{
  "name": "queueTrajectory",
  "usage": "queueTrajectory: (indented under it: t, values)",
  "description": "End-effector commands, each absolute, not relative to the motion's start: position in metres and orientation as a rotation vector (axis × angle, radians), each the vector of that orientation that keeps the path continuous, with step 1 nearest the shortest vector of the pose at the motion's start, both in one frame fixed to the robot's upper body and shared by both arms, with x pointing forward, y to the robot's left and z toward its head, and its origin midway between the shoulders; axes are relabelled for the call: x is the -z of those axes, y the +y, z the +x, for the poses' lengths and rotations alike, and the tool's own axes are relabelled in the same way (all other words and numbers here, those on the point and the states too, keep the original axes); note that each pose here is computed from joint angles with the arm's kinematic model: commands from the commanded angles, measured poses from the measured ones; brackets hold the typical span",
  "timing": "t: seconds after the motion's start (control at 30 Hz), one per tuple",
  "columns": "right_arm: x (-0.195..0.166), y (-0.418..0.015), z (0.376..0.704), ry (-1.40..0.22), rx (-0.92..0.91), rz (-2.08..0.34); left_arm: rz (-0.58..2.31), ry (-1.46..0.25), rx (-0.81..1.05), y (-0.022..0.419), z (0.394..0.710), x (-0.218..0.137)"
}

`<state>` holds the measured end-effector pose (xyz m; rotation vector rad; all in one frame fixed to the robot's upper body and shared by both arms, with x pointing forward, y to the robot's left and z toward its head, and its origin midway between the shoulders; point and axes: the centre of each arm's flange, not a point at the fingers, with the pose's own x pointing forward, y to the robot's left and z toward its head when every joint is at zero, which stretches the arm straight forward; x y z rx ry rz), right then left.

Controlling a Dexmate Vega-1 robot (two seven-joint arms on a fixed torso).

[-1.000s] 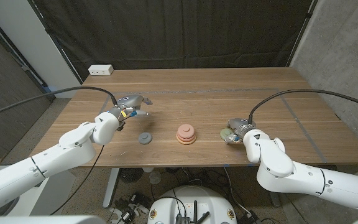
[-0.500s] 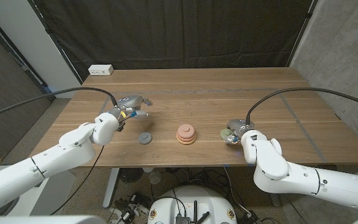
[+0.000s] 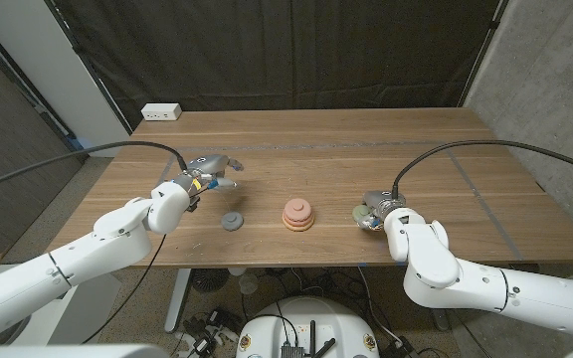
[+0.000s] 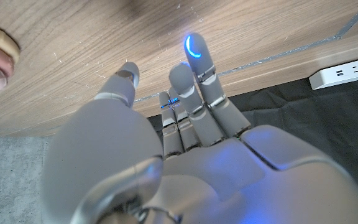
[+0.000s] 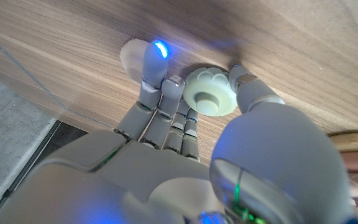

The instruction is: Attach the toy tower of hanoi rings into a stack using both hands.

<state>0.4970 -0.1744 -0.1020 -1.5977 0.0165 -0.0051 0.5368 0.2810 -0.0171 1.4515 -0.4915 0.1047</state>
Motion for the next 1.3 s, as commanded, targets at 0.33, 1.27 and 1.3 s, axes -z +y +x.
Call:
queueTrajectory:
  t: [0.33,1.27,1.3]
  values:
    - [0.108,-0.176,0.501,-0.015,0.009,-1.581,1.445,-0.485,-0.104,0.279,0.535,0.019]
    - [0.096,-0.186,0.499,-0.142,0.015,-1.517,1.449,-0.486,-0.111,0.279,0.534,0.015]
    - [0.095,-0.186,0.499,-0.146,0.014,-1.519,1.448,-0.487,-0.111,0.279,0.534,0.015]
